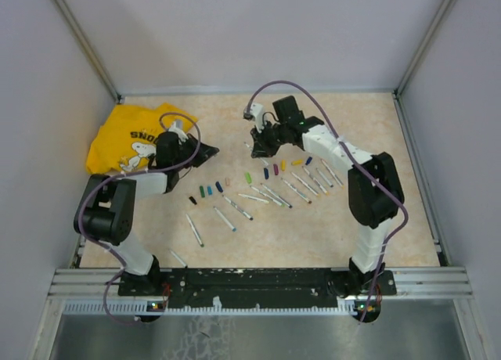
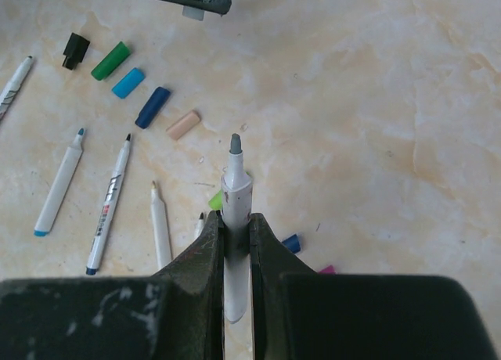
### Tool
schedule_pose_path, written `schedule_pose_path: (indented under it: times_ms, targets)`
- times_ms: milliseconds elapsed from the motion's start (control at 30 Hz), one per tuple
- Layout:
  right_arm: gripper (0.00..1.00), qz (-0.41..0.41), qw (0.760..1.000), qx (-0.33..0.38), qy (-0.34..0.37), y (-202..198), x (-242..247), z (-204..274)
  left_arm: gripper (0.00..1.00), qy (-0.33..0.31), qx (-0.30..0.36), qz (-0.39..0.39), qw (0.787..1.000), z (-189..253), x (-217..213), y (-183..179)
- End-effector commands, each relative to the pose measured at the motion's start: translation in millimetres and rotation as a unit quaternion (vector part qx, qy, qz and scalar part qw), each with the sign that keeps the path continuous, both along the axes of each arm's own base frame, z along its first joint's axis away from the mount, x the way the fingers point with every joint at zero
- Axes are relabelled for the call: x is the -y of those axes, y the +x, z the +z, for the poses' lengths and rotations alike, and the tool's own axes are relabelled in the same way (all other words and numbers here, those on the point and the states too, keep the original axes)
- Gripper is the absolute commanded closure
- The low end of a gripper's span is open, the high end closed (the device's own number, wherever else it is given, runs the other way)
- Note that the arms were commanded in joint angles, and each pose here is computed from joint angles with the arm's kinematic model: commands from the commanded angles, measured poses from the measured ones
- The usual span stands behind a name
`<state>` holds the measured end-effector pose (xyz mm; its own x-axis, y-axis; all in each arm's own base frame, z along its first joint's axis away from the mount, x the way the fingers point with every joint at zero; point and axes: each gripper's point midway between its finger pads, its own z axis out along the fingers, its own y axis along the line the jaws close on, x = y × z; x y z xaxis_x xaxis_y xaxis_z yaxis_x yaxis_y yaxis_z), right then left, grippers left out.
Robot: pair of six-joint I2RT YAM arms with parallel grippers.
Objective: Open the pen caps
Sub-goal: Place the pen cap at the center of the board.
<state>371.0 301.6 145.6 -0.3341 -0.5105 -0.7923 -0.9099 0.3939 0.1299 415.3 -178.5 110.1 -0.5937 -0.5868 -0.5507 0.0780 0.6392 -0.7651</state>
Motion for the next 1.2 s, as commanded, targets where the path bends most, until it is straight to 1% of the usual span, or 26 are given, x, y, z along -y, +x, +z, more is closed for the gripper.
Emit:
schedule_pose_path:
  times_ms: [0, 433, 567, 733, 767, 800, 967, 1000, 1067, 1100, 1167]
  targets:
    - [1.00, -0.013, 0.999, 0.013, -0.026, 19, -16, -1, 0.98, -0.001, -0.024, 0.004, 1.000, -8, 1, 12]
    - [1.00, -0.031, 0.995, -0.006, -0.091, 52, -54, -51, 0.95, -0.017, -0.074, -0.002, 0.997, -39, 13, 37]
    - [1.00, -0.035, 0.994, -0.015, -0.100, 57, -65, -63, 0.91, -0.012, -0.082, 0.016, 0.996, -42, 10, 52]
    - [1.00, -0.039, 0.993, -0.016, -0.111, 65, -74, -76, 0.87, -0.018, -0.106, 0.053, 0.993, -55, 4, 59]
    - [1.00, -0.039, 0.992, -0.016, -0.115, 67, -75, -79, 0.85, -0.018, -0.110, 0.060, 0.992, -58, 3, 61]
    - [1.00, -0.040, 0.992, -0.017, -0.119, 68, -76, -82, 0.82, -0.017, -0.116, 0.065, 0.991, -61, 2, 62]
    - [1.00, -0.042, 0.990, -0.016, -0.130, 73, -76, -91, 0.75, -0.015, -0.132, 0.079, 0.988, -70, -1, 63]
    - [1.00, -0.043, 0.990, -0.017, -0.133, 74, -75, -93, 0.72, -0.013, -0.133, 0.084, 0.988, -71, -3, 64]
    - [1.00, -0.040, 0.990, -0.018, -0.136, 72, -75, -95, 0.71, -0.011, -0.135, 0.090, 0.987, -72, -5, 63]
    - [0.98, -0.039, 0.990, -0.020, -0.137, 71, -74, -96, 0.71, -0.012, -0.135, 0.092, 0.986, -72, -6, 63]
    - [0.96, -0.037, 0.989, -0.023, -0.138, 69, -74, -98, 0.67, -0.009, -0.137, 0.096, 0.986, -74, -7, 62]
